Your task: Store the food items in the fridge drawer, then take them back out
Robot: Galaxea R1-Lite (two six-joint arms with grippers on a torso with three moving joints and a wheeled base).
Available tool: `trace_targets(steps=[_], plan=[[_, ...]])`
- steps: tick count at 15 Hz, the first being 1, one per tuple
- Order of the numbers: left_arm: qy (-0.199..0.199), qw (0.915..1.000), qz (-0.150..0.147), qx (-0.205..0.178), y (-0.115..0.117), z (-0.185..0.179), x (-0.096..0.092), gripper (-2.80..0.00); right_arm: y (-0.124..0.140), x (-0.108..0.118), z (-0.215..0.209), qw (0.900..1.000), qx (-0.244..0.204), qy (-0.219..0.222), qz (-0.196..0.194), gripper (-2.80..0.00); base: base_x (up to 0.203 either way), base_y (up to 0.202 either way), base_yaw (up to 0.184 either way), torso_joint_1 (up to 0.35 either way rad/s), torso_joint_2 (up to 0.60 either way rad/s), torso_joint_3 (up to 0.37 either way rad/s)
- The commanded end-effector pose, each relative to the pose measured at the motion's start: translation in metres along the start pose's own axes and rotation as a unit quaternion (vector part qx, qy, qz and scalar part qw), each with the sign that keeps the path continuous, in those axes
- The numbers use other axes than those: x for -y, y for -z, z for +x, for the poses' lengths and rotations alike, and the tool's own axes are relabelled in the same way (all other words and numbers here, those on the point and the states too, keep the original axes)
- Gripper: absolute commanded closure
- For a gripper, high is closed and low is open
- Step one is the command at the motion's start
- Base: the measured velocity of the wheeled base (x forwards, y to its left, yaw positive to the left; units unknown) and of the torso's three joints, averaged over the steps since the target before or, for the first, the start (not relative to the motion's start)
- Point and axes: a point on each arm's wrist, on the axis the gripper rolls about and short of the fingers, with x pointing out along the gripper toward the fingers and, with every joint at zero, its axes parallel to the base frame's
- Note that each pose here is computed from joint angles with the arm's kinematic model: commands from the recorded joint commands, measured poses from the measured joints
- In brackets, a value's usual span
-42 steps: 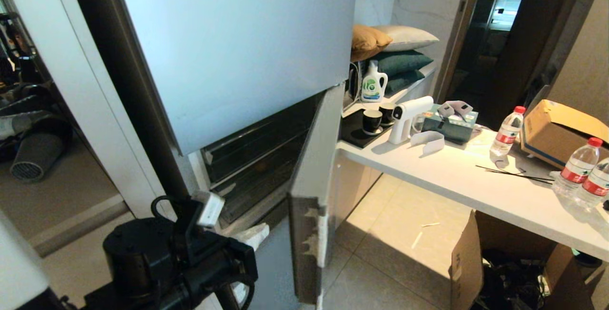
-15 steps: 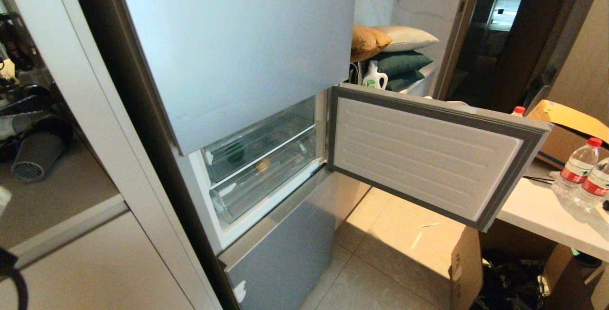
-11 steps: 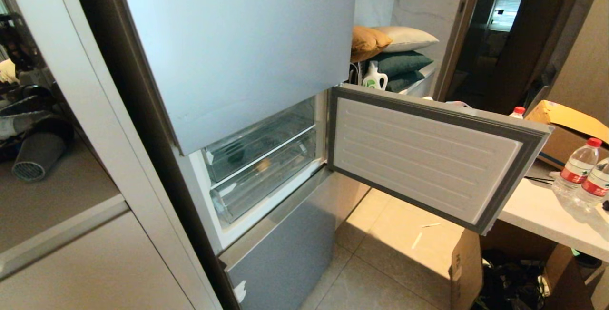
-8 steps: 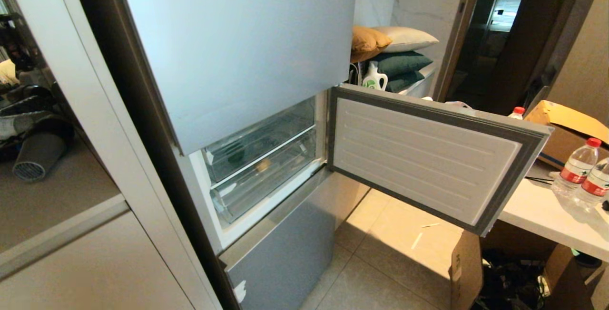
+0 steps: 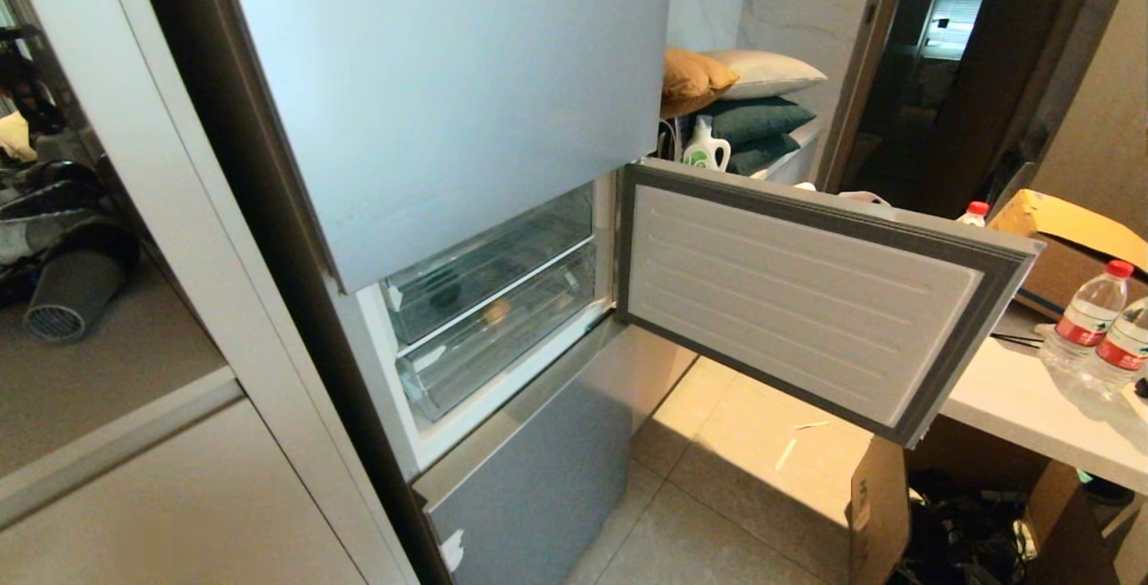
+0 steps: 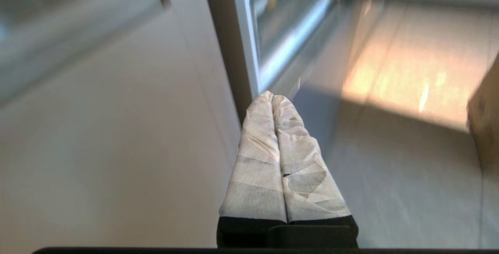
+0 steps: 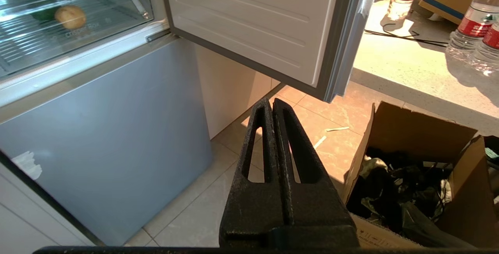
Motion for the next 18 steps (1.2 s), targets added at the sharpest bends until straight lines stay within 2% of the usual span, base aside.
trace_targets(steps=[1, 4, 8, 18], plan=[[0.004, 0.9997, 0.000, 0.026, 0.0026, 0.0009, 0.0007, 0.00, 0.0000, 0.0000, 0.0001, 1.000, -0.001, 0.000, 0.000, 0.00, 0.000, 0.000, 0.000, 0.000, 0.00, 0.000], [0.000, 0.9996, -0.013, 0.023, 0.0031, 0.0009, 0.0006, 0.00, 0.0000, 0.0000, 0.0001, 1.000, -0.001, 0.000, 0.001, 0.00, 0.000, 0.000, 0.000, 0.000, 0.00, 0.000], [-0.023, 0.9971, -0.069, 0.025, 0.0027, 0.0009, -0.0006, 0.00, 0.0000, 0.0000, 0.0001, 1.000, -0.001, 0.000, 0.001, 0.00, 0.000, 0.000, 0.000, -0.035, 0.09, 0.042], [-0.023, 0.9971, -0.069, 0.024, 0.0028, 0.0009, -0.0006, 0.00, 0.0000, 0.0000, 0.0001, 1.000, -0.001, 0.000, 0.001, 0.00, 0.000, 0.000, 0.000, -0.092, 0.20, 0.107]])
